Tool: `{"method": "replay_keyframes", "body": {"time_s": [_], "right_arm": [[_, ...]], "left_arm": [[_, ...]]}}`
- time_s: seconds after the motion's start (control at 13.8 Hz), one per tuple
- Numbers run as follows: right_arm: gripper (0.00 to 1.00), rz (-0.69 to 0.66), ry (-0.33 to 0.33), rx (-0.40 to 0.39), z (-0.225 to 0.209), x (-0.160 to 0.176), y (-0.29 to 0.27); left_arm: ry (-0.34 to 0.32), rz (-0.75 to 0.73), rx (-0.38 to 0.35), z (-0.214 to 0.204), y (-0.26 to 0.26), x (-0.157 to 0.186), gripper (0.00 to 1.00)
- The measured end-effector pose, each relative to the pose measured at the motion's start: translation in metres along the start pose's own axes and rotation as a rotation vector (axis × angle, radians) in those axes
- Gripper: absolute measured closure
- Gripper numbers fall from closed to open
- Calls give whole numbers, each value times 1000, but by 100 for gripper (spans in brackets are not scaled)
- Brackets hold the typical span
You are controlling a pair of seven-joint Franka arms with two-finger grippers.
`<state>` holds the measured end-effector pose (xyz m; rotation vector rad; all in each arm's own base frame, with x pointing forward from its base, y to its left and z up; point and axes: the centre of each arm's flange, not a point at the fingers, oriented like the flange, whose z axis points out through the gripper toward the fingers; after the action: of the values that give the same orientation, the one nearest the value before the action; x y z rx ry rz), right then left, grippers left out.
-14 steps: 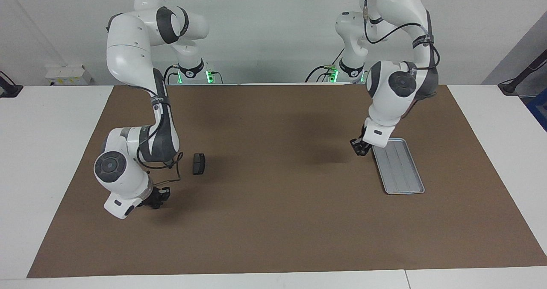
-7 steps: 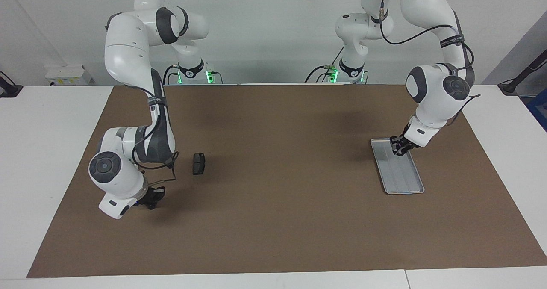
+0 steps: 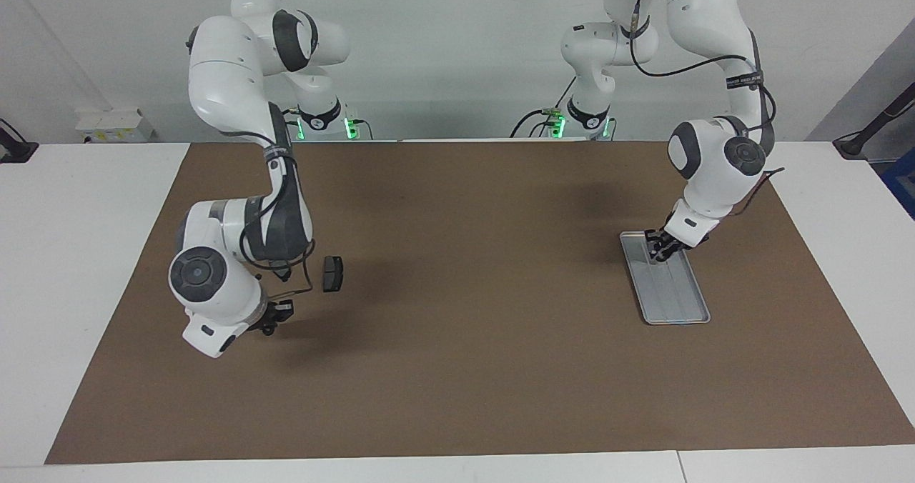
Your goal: Pick bearing gear from pile to tray
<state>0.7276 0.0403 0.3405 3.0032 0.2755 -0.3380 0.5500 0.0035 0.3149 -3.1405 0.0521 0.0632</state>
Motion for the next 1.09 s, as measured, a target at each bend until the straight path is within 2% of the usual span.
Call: {"method": "replay_keyframes", "body": {"time_s": [0.22,0.58,0.94,1.02,1.09], "right_arm": [[79,106,16,-5,-30,-3,-62],[79,358,77,65,-71,-11,-193],[79,643,154,159,-85,-39,-350],[79,693,164,177,-82,-45,-376],[79,735,169,191,-77,-50,-398]], "left_arm": [[-2,-6,-1,3,3,-2,65],[-8,-5,-1,7,4,-4,65],[5,-5,0,15,4,-8,65],[5,-5,0,15,4,-8,60],[6,-6,0,15,4,-8,60]]}}
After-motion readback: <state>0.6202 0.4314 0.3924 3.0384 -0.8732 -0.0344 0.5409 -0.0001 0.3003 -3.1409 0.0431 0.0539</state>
